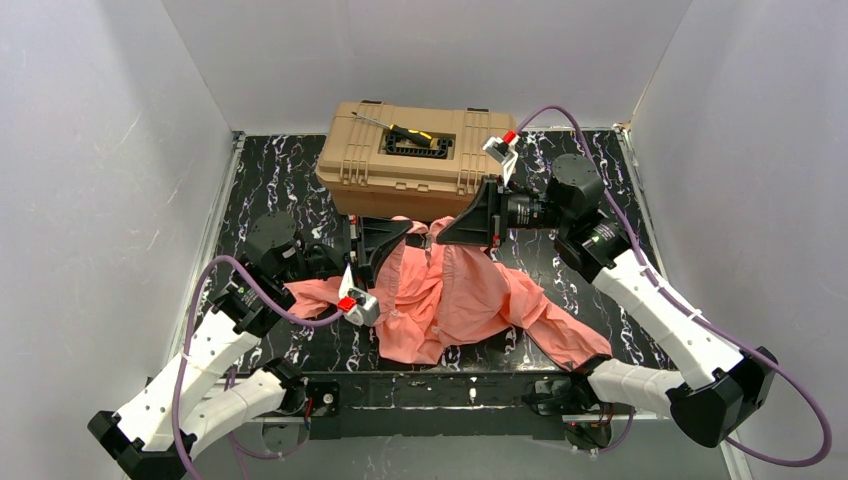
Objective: Zip up the jacket
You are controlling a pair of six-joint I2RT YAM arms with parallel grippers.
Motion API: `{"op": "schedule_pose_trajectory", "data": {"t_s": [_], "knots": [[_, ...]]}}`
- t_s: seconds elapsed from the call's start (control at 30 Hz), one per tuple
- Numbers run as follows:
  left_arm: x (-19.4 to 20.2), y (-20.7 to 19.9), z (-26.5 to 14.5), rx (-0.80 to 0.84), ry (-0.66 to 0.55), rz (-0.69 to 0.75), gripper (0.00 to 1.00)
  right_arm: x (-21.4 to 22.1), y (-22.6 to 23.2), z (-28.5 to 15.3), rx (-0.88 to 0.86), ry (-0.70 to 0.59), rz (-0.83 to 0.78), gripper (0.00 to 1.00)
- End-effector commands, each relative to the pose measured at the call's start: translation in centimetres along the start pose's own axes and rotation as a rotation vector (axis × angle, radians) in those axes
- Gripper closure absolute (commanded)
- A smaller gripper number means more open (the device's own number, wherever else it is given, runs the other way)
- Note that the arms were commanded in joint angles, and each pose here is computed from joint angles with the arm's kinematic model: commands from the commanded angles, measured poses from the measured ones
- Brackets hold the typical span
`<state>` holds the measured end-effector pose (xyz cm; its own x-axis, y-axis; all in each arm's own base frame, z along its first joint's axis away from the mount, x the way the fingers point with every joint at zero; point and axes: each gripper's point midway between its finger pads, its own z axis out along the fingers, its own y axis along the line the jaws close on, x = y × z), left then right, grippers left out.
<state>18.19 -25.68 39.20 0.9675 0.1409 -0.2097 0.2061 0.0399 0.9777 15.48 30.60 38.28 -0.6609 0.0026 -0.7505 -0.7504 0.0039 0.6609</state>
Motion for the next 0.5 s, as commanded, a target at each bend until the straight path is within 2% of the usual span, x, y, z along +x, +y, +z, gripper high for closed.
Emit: {"op": "schedule_pose_trajectory", "data": {"t_s": [0.0, 0.47], "knots": [[-1.24, 0.23, -0.34, 0.012, -0.034, -0.009, 1.0, -1.24, 2.24, -0.6, -0.04, 0.0, -0.121, 0.99], [-1.65, -0.02, -0.36, 0.027, -0.051, -0.035, 1.0, -0.43, 1.98, -0.56, -0.059, 0.022, -0.107, 0.99]]}}
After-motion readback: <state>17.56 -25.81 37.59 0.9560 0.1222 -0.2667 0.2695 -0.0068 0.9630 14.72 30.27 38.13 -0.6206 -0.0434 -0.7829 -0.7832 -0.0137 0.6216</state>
